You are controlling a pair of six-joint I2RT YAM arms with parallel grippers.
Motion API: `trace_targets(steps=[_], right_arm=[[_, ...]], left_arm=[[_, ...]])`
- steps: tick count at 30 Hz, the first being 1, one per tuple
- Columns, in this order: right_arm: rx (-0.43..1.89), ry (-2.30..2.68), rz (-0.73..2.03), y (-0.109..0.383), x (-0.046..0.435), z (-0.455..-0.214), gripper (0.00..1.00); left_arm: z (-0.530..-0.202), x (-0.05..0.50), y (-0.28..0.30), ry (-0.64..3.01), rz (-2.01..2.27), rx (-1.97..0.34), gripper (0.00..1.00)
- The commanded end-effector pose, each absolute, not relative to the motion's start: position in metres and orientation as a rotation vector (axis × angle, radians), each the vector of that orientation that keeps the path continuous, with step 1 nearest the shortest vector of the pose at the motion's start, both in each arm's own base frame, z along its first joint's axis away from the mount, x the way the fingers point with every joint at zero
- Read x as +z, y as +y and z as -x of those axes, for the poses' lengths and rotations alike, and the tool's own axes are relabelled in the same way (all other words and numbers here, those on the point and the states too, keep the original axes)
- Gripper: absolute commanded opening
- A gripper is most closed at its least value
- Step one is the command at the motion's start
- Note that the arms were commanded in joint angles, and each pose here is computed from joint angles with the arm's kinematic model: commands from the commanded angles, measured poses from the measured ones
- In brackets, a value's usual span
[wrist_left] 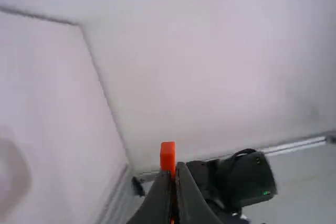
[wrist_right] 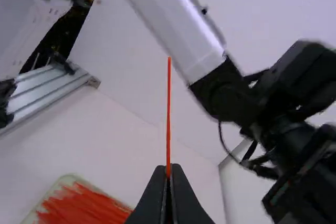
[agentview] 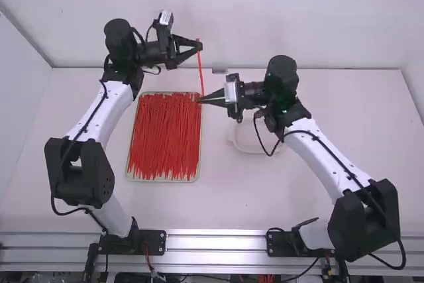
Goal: Fasten the cable tie
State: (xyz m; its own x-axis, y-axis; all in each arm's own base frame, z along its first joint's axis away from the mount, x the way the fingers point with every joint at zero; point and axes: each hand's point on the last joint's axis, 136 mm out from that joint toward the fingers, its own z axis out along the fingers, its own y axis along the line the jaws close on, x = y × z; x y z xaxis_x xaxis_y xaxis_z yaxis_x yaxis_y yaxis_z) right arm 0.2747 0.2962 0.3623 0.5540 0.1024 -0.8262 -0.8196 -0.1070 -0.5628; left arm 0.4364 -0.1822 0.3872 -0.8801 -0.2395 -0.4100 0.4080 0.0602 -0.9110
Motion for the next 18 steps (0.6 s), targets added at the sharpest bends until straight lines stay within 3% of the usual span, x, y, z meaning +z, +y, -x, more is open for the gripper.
trace_targets(steps=[1, 9, 18], right_arm=[[1.121, 0.946, 1.288, 0.294, 0.389, -0.288, 0.00], [1.476, 1.302, 0.843, 0.298, 0.417, -0.310, 0.00], [1.638, 1.435, 0.752, 0.305, 0.412, -0.304, 0.00]], left_arm=[[-0.428, 0.400, -0.183, 1.757, -0.402, -1.743, 0.02], [-0.402, 0.446, -0.183, 1.292, -0.864, -1.347, 0.02], [-0.378, 0.454, -0.184, 0.967, -1.148, -1.017, 0.02]])
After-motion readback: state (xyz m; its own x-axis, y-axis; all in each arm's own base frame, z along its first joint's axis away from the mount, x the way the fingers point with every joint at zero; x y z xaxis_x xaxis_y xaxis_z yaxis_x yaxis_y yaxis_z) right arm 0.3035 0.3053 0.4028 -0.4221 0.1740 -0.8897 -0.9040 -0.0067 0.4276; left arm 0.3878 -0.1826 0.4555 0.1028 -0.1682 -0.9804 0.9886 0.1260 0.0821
